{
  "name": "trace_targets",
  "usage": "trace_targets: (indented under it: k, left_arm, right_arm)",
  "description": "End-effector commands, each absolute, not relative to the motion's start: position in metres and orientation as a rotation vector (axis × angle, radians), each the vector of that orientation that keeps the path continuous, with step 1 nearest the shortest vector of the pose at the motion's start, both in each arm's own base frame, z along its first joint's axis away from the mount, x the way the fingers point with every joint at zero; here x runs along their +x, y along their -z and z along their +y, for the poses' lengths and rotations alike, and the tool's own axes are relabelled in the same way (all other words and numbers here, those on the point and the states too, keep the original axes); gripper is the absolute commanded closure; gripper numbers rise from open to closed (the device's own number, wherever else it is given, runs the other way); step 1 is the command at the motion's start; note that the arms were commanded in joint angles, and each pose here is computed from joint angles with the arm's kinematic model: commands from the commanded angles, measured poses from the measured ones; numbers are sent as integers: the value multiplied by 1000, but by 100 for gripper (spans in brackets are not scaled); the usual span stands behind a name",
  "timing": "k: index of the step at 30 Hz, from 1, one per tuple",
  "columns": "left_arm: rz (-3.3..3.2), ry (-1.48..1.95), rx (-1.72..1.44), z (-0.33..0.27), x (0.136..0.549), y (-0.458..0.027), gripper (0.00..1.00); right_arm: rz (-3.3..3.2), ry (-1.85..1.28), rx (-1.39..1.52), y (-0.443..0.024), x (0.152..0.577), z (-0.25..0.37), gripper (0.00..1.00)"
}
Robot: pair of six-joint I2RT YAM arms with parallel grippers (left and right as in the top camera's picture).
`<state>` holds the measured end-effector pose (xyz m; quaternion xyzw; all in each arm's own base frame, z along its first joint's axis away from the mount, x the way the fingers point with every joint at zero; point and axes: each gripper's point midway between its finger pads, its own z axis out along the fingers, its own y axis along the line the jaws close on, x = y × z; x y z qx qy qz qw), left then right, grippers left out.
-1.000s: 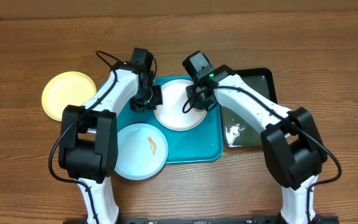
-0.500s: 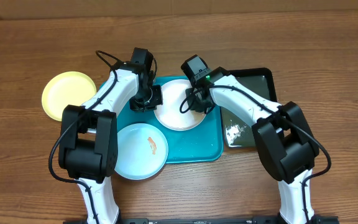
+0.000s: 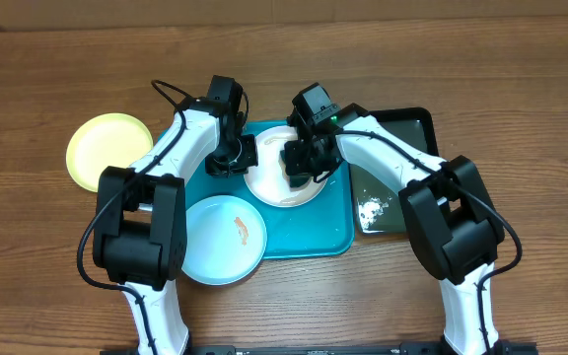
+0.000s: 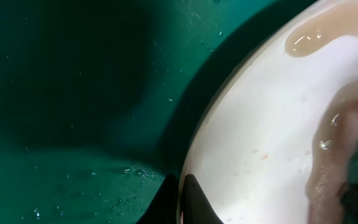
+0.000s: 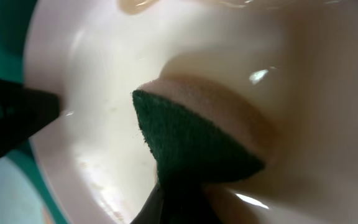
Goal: Clean dirty plates on tray and stack at the side
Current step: 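Scrub the white plate surface with the sponge in right gripper, then place sponge back in black tray and raise right arm aside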
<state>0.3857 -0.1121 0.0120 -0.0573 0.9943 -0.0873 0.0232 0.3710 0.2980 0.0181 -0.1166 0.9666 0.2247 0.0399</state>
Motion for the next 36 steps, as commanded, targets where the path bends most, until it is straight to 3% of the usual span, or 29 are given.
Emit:
trace_targets:
  k: [1, 8, 12, 17, 22, 35, 36]
  left_arm:
    - [3076, 261, -187, -113, 384, -12, 96]
    - [3076, 261, -187, -113, 384, -12, 96]
    - [3076, 262, -187, -113, 384, -12, 96]
    - [3076, 262, -187, -113, 384, -12, 96]
    - [3075, 263, -187, -113, 385, -12, 96]
    - [3072, 264, -186, -114, 385, -12, 96]
    - [3071, 264, -186, -114, 385, -12, 96]
  right_arm:
    - [2879, -997, -434, -56, 375, 327, 96]
    - [2744, -1071, -398, -148, 405, 303, 96]
    - [2805, -910, -366, -165, 401, 258, 96]
    - [3074, -389, -119, -145, 379, 150, 96]
    - [3216, -98, -3, -127, 356, 94, 96]
    - [3336, 16, 24, -47, 320, 73, 96]
    - [3338, 16, 25, -43, 318, 73, 89]
